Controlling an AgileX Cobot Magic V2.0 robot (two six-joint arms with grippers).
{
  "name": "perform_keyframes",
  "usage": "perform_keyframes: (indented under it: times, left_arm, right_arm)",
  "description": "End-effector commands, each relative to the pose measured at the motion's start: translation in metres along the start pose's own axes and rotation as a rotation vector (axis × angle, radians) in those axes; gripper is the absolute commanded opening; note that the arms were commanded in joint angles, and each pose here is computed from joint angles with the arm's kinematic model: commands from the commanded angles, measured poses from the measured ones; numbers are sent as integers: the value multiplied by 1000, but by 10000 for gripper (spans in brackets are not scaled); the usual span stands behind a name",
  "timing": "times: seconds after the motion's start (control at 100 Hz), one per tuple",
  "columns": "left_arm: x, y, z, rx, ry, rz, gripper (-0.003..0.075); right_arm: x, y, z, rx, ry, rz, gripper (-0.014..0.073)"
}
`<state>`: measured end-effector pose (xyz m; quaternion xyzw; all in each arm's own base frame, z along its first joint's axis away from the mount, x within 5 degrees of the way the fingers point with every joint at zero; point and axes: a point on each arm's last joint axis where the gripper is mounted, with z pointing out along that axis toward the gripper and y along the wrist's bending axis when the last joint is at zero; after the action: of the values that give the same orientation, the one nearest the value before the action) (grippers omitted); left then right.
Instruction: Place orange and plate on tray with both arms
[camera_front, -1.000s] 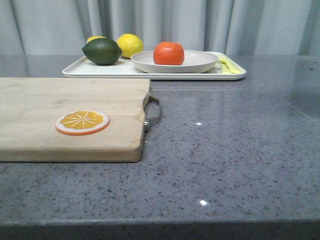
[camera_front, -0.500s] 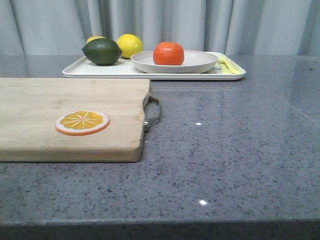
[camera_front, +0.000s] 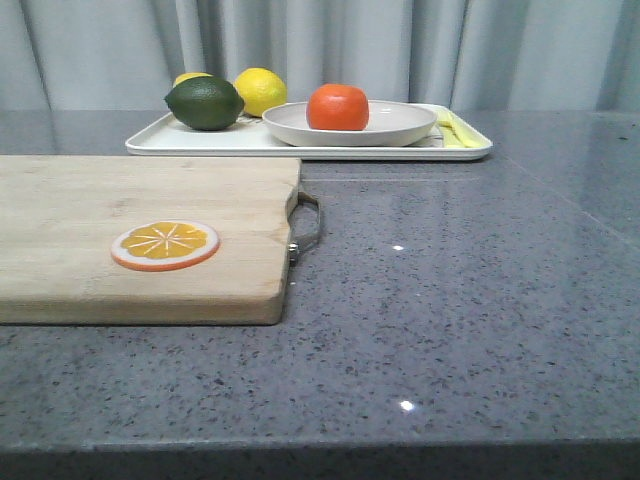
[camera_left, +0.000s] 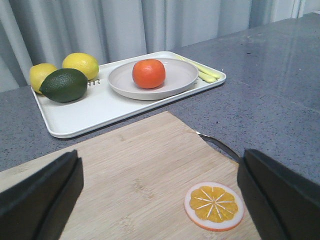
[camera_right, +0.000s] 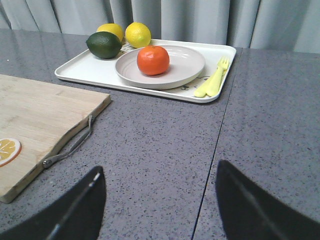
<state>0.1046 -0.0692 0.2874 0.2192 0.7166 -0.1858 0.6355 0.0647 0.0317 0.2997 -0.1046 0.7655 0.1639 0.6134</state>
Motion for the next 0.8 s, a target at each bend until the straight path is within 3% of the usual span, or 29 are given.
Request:
perform_keyframes:
  times: [0.0, 0.12, 0.4, 0.79]
  left_arm:
    - [-11, 2, -1, -18, -36, -4, 532]
    - [-11, 2, -1, -18, -36, -4, 365]
    - [-11, 2, -1, -18, -36, -4, -19]
    - [-11, 2, -1, -18, -36, -4, -19]
  right_arm:
    - [-13, -2, -2, 29, -85, -7, 472]
    - [-13, -2, -2, 30, -87, -7, 383]
    - [-13, -2, -2, 30, -87, -7, -54]
    - [-12, -1, -2, 27, -78, -7, -67]
